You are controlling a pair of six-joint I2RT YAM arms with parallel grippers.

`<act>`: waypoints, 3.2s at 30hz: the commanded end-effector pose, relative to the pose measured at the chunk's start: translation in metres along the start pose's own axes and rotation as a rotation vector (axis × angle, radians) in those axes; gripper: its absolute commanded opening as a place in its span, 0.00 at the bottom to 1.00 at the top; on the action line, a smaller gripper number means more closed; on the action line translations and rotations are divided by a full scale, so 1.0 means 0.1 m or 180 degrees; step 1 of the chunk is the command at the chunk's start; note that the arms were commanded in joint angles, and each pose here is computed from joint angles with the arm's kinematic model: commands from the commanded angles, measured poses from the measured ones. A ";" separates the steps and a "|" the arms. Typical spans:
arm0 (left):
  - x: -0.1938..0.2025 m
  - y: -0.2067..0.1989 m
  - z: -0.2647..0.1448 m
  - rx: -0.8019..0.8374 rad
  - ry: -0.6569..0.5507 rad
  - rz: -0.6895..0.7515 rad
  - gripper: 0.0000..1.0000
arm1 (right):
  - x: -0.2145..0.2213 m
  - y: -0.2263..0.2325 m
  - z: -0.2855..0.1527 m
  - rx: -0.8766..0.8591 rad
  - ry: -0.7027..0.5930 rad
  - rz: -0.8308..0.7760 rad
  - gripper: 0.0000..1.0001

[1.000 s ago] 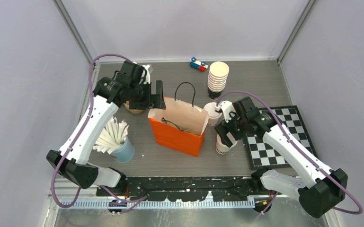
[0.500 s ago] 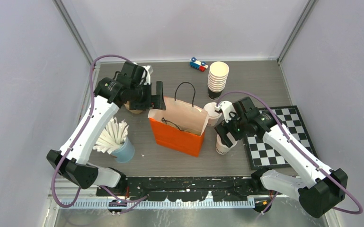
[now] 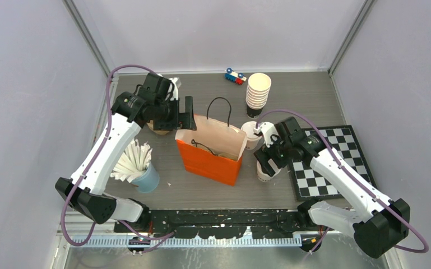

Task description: Pack the takeout coffee

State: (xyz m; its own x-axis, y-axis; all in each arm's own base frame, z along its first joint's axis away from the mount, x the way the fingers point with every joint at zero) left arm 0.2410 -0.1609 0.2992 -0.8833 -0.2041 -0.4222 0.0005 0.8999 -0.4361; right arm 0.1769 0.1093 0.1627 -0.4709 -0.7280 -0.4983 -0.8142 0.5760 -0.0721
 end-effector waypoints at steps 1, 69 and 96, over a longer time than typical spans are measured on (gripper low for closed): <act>-0.05 -0.03 -0.08 0.0107 -0.0143 0.0045 0.95 | -0.05 -0.02 0.00 0.0037 -0.0113 -0.0024 0.91; -0.05 -0.20 -0.09 0.0220 0.0133 0.0190 0.07 | -0.88 -0.44 -1.63 0.1162 -0.0731 0.0372 0.71; 0.01 -0.43 -0.03 0.0581 0.0026 -0.0568 0.52 | -1.72 0.09 -2.20 -0.0034 -0.2308 0.0261 0.71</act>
State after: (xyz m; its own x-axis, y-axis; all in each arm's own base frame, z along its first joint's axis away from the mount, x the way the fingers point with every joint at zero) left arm 0.2421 -0.2024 0.3014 -0.8883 -0.3808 -0.2567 -0.1377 0.7540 -0.6422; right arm 0.1745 0.1333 0.4261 -0.2188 -0.3659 -0.9046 -0.7361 0.6704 -0.0931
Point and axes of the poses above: each gripper's point midway between its finger pads, its own z axis out along the fingers, its own y axis along the line the jaws close on, x = y × z, the point moved 4 cm from there along -z, back along the fingers, and after that the axes turned 12 degrees about -z, right-handed, at the moved point
